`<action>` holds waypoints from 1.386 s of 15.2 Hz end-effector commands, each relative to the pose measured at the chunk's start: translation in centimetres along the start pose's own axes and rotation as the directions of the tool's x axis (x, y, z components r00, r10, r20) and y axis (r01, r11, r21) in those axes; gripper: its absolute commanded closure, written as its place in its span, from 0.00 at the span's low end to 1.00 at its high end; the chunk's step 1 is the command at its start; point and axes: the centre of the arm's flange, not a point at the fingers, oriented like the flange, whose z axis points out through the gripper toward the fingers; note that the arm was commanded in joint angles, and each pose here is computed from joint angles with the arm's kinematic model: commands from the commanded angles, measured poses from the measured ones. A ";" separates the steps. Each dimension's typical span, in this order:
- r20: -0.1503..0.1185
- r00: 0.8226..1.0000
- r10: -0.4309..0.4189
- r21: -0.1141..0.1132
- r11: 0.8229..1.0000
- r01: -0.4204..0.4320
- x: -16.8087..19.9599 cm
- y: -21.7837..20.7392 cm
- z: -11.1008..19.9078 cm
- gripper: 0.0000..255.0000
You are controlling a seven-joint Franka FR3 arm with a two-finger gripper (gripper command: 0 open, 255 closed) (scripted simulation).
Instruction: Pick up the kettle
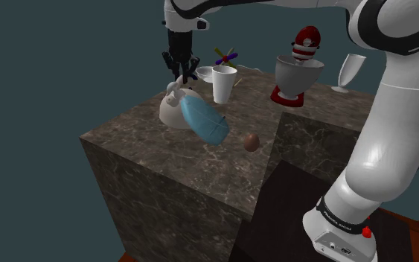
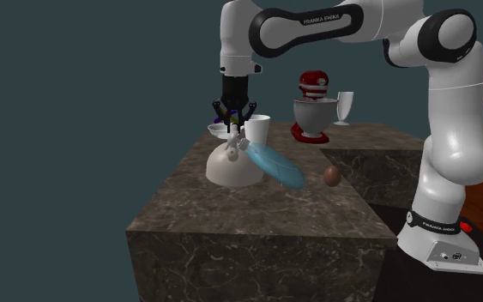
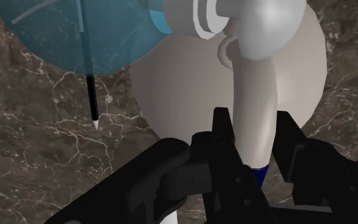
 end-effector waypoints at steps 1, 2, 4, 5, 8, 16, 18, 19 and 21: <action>0.000 1.000 0.000 -0.001 1.000 0.000 0.0 0.0 0.1 1.00; 0.000 1.000 0.000 -0.001 1.000 0.000 0.0 0.0 0.1 1.00; 0.000 1.000 0.000 -0.001 1.000 0.000 0.1 0.0 0.1 1.00; 0.000 1.000 0.000 -0.001 1.000 0.000 0.1 0.0 -0.4 1.00; 0.000 1.000 0.000 -0.001 1.000 0.000 0.3 -0.1 -2.0 1.00; 0.000 1.000 0.000 -0.001 1.000 0.000 0.7 -0.3 -6.2 1.00; 0.000 1.000 0.000 -0.001 1.000 0.000 0.8 -0.3 -7.3 1.00; 0.000 1.000 0.000 -0.001 1.000 0.000 0.8 -0.3 -7.8 1.00; 0.000 1.000 0.000 -0.001 1.000 0.000 0.9 -0.3 -7.9 1.00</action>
